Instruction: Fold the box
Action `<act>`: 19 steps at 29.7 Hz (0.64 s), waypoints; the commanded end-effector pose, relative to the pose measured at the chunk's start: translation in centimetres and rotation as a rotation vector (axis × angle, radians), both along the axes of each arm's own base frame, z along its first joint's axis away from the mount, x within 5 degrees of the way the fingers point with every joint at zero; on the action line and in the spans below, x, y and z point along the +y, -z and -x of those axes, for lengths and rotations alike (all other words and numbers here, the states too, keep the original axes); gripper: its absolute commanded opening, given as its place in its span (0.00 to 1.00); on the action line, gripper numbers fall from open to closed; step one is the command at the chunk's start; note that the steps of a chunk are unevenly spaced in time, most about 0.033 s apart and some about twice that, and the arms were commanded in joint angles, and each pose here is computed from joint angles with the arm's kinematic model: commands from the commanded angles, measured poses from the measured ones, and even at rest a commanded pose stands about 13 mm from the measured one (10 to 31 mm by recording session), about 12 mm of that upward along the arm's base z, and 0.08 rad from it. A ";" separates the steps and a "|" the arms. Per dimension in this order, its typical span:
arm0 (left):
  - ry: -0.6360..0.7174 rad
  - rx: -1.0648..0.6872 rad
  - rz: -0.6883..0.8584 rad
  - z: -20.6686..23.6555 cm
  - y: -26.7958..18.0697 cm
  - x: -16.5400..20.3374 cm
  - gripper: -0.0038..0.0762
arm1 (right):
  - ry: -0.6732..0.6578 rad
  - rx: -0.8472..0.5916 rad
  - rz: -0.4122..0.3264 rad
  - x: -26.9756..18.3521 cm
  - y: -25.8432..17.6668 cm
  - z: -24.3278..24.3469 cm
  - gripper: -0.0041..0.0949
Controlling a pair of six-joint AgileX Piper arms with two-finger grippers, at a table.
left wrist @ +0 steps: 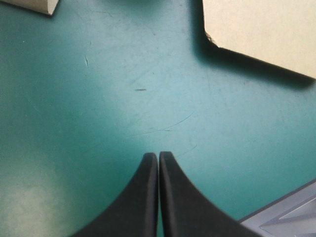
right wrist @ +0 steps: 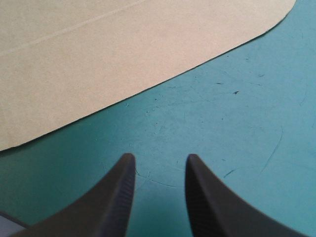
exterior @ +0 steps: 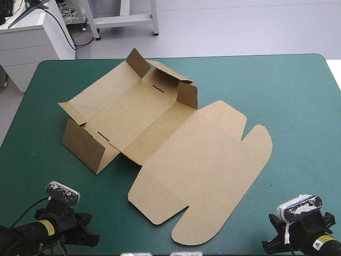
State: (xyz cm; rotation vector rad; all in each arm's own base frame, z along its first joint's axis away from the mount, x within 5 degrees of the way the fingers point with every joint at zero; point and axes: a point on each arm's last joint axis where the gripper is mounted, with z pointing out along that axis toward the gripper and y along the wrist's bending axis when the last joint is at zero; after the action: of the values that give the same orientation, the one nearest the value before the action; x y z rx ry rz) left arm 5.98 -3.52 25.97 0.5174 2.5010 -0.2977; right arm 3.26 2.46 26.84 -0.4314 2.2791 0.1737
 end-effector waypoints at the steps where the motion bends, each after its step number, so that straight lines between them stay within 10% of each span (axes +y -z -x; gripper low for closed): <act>1: 0.002 -0.052 0.042 -0.4 -1.0 -0.3 0.04 | 0.005 -0.058 -0.017 0.1 -1.0 -0.3 0.62; 19: 0.002 -0.052 0.042 -0.4 -1.0 -0.3 0.04 | 0.036 -0.032 -0.051 0.0 -5.6 -2.2 0.69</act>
State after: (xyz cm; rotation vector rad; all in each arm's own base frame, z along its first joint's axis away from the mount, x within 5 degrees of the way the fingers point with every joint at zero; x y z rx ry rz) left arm 5.98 -3.52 25.97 0.5174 2.5010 -0.2977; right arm 4.10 2.42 29.52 -0.3830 2.3125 0.2008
